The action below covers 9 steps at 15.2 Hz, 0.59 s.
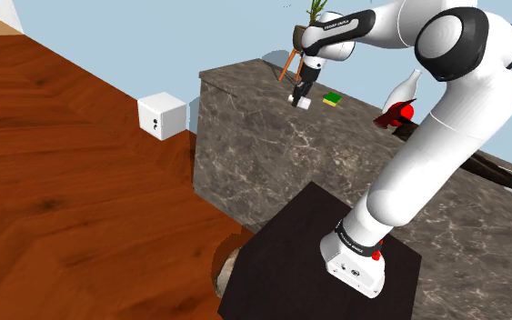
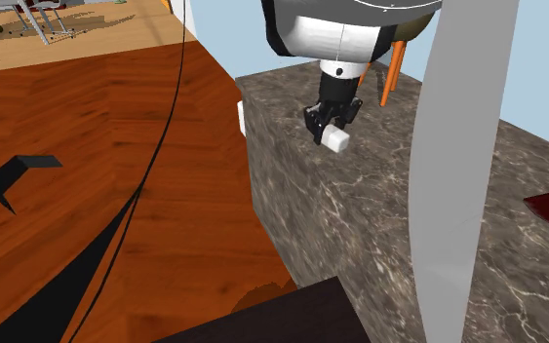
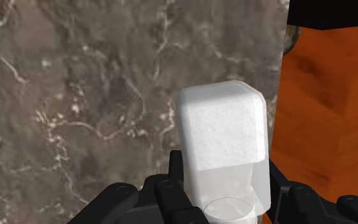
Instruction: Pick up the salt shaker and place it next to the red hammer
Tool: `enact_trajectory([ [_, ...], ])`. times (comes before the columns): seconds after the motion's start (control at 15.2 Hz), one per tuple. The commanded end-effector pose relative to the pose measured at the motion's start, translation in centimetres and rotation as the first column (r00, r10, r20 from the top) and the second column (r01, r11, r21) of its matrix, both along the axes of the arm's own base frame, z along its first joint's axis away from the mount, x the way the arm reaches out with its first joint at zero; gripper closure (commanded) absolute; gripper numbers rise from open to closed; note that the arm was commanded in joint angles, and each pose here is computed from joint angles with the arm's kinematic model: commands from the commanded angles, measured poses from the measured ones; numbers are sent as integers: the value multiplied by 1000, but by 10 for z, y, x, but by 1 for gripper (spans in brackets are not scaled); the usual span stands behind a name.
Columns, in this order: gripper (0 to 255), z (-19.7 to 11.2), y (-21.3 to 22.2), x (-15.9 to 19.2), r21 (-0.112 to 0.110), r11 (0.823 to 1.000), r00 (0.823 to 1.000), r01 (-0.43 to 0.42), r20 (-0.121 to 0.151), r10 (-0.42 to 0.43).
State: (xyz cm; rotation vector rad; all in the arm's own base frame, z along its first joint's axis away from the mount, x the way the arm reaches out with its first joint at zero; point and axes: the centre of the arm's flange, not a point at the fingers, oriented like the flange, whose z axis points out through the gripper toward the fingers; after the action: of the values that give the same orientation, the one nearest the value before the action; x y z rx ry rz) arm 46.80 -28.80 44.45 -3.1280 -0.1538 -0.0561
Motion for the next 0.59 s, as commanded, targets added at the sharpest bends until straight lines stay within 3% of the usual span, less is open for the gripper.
enact_trajectory([
  [0.0, 255, 10, 0, 0, 0, 1000, 1000, 0, 0, 0],
  [0.53, 255, 53, 0, 0, 0, 1000, 1000, 0, 0, 0],
])
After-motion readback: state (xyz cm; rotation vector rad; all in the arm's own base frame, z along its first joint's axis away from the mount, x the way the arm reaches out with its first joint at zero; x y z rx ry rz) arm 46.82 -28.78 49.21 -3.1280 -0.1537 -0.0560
